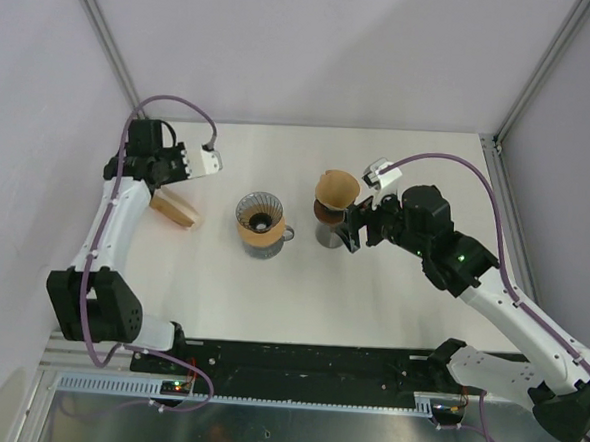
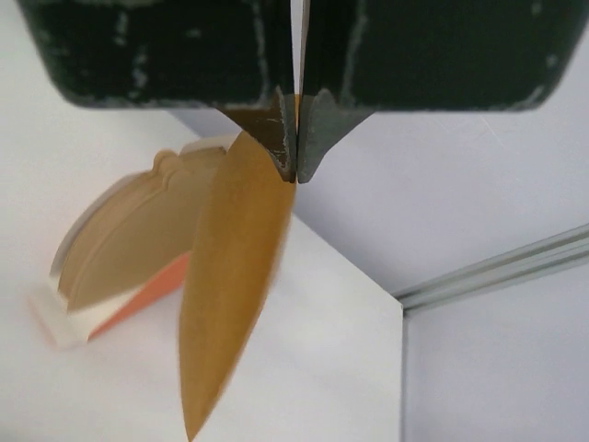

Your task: Place the coffee filter in the dripper

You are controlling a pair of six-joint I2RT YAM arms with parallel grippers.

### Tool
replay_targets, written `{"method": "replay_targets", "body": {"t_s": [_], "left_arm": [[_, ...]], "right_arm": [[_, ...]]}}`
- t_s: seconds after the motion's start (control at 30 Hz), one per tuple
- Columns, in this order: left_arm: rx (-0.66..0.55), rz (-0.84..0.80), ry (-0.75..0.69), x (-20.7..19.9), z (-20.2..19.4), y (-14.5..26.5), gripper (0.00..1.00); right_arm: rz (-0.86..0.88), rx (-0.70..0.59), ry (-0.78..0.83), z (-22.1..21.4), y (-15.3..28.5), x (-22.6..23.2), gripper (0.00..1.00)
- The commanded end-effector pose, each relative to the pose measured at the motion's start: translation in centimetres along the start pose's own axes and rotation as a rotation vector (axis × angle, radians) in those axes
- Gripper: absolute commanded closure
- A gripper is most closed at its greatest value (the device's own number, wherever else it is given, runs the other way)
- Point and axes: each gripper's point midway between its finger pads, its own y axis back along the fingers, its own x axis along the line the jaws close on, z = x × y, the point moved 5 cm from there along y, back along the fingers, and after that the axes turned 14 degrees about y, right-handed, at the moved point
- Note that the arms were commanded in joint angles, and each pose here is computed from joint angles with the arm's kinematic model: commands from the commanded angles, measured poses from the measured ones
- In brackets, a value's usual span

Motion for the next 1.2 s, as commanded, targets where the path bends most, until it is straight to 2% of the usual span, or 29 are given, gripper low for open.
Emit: {"method": "replay_targets", "body": {"t_s": [0.0, 0.2, 0.27, 0.33, 0.43, 0.63, 0.77, 0.93, 1.17], "left_arm": [[-0.233, 0.053, 0.220, 1.2, 4.1, 4.3, 1.00], [-0.388, 0.002, 0.404, 0.0, 6.9, 7.0, 1.00], [-0.436, -0.019, 0.434, -0.6, 8.3, 8.1, 1.00], [-0.467, -0.042, 0.460, -1.1, 9.5, 9.0, 1.00], [-0.506, -0.094, 0.452, -2.2, 11.4, 10.3, 1.00], [-0.547, -0.199, 0.408, -4.5, 14.5, 12.6, 1.00], [-0.559, -0.269, 0.369, -6.4, 15.8, 14.0, 1.00], [-0.547, -0.314, 0.315, -8.3, 16.8, 14.8, 1.00], [-0.546, -0.369, 0.283, -9.8, 17.5, 15.4, 1.00]], "right_arm": [[-0.006, -0.101, 0.001, 2.0, 0.9, -0.1, 0.16], [-0.006, -0.186, -0.043, 3.8, 1.1, -0.1, 0.16], [0.053, -0.228, -0.017, 4.6, 1.1, 0.7, 0.16], [0.131, -0.282, 0.057, 5.6, 1.1, 2.3, 0.16], [0.193, -0.376, 0.257, 7.2, 1.1, 5.1, 0.12], [0.214, -0.568, 0.629, 10.2, 0.3, 9.0, 0.04], [0.215, -0.543, 0.790, 11.1, -2.3, 9.9, 0.04], [0.182, -0.422, 0.952, 10.9, -5.1, 9.5, 0.09], [0.151, -0.340, 1.038, 11.0, -6.7, 9.1, 0.14]]}}
